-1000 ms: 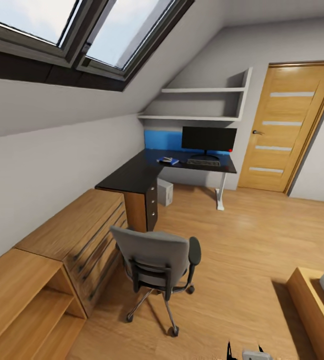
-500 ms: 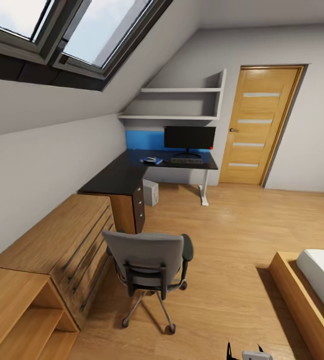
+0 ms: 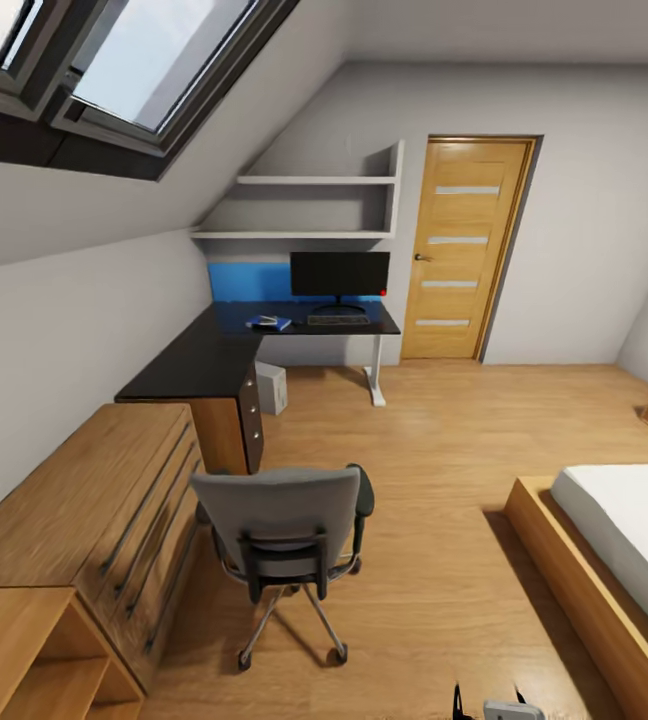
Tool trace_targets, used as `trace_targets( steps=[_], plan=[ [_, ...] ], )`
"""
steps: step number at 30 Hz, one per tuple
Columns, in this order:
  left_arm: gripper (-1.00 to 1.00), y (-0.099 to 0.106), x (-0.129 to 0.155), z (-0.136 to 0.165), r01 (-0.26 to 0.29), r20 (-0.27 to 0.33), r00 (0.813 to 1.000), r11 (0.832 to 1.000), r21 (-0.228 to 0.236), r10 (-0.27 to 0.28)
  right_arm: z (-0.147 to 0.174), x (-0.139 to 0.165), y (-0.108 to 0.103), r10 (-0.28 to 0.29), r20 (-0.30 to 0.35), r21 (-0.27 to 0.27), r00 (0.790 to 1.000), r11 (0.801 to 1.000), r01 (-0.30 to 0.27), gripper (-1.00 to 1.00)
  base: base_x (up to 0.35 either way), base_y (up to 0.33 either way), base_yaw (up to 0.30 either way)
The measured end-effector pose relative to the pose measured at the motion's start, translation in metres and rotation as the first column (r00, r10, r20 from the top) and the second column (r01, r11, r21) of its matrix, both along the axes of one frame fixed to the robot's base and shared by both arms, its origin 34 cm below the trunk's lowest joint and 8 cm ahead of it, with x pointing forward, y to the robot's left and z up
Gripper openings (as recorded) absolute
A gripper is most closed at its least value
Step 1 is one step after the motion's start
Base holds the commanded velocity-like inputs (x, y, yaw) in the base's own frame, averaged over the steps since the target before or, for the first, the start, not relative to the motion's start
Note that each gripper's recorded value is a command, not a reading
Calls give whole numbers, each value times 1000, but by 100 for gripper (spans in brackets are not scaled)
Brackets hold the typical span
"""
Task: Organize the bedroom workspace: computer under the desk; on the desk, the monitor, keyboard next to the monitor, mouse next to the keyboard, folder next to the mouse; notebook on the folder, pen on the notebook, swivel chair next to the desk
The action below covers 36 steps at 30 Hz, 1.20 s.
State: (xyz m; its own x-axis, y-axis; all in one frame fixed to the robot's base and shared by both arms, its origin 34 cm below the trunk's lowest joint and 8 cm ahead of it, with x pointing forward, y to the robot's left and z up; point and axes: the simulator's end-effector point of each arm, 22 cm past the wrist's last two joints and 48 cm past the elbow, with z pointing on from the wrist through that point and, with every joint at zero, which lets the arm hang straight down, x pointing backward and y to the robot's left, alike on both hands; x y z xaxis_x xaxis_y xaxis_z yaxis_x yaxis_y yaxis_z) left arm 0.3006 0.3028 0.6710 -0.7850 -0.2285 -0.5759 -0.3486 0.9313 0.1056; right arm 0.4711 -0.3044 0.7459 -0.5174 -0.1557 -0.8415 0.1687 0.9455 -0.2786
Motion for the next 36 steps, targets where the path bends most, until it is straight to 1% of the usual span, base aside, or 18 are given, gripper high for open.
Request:
trace_targets(
  steps=[5,12,20,28,36],
  plan=[
    [100,0,0,0,0,-1,1000,1000,0,0,0,0,0,3,-1,-1,1000,1000,-3,100,0,299,-158],
    [100,0,0,0,0,-1,1000,1000,0,0,0,0,1,7,-1,-2,1000,1000,-7,100,0,263,-43],
    [100,0,0,0,1,-1,1000,1000,0,-1,0,0,1,9,0,-3,1000,1000,-9,100,0,89,-7],
    [100,0,0,0,0,-1,1000,1000,0,0,0,1,2,10,-1,-2,1000,1000,-10,100,-18,181,-1],
    [100,0,0,0,1,-1,1000,1000,0,-1,0,1,1,10,-1,-3,1000,1000,-10,100,-15,49,0]
  ],
)
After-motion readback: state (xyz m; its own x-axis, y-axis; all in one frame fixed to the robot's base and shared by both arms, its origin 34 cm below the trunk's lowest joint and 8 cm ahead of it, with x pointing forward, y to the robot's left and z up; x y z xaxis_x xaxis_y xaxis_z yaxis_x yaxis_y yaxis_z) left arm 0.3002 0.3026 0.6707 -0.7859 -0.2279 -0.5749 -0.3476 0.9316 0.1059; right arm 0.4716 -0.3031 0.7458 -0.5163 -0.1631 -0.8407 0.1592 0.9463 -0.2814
